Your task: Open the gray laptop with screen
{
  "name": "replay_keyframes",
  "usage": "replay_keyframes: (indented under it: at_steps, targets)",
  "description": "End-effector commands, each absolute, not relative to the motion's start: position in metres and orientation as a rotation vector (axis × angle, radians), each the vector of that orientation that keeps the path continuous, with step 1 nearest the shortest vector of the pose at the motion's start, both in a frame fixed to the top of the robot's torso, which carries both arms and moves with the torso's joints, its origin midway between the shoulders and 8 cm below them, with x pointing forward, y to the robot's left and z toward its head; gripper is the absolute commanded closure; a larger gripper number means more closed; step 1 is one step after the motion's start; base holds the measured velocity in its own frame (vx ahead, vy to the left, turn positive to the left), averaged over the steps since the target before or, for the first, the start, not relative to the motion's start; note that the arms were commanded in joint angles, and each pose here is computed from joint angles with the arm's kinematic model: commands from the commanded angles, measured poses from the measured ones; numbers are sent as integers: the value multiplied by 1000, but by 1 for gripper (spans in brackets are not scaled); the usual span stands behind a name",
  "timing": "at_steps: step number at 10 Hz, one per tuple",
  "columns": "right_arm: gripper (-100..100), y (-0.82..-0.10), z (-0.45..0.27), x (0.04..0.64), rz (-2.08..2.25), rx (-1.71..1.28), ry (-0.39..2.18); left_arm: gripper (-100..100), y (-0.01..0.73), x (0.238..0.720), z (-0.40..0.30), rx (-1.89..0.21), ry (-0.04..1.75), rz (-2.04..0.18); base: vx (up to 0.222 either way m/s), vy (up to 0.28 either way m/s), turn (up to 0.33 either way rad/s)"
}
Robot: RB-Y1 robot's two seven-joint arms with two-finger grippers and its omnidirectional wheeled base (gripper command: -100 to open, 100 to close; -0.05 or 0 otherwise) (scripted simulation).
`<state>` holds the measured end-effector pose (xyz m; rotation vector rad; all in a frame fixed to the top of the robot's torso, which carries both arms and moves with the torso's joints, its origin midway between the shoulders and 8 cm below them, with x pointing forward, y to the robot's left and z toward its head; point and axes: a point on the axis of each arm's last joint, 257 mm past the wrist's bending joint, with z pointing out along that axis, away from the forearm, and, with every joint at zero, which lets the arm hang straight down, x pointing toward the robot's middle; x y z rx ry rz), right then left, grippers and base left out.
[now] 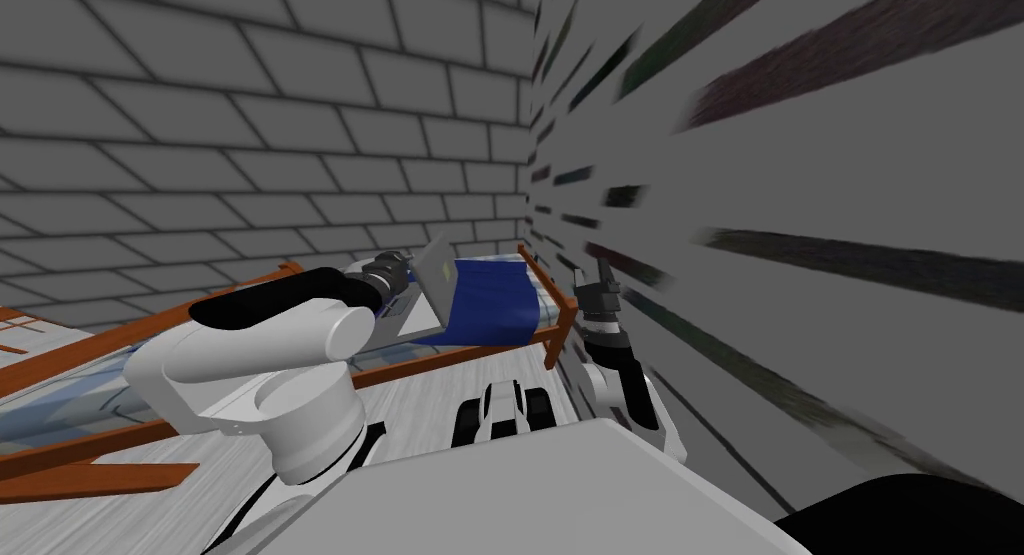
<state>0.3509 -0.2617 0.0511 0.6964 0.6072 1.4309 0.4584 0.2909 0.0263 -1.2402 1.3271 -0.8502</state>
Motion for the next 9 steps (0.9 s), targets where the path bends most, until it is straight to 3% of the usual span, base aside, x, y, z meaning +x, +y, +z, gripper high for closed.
replay_keyframes:
  at_steps: [1, 6, 9]
  targets:
    - [0, -262, 51, 351, 1431, 697, 607, 100, 289, 469, 16, -1318, 1290, -938, -61, 134, 39]
    - [0, -262, 51, 351, 1431, 697, 607, 100, 279, 488, 3, -1444, 1209, -1111, -53, 150, 42]
    - [0, -262, 51, 351, 1431, 697, 607, 100, 281, 495, -1, -1451, 1204, -1124, -30, 59, 12]
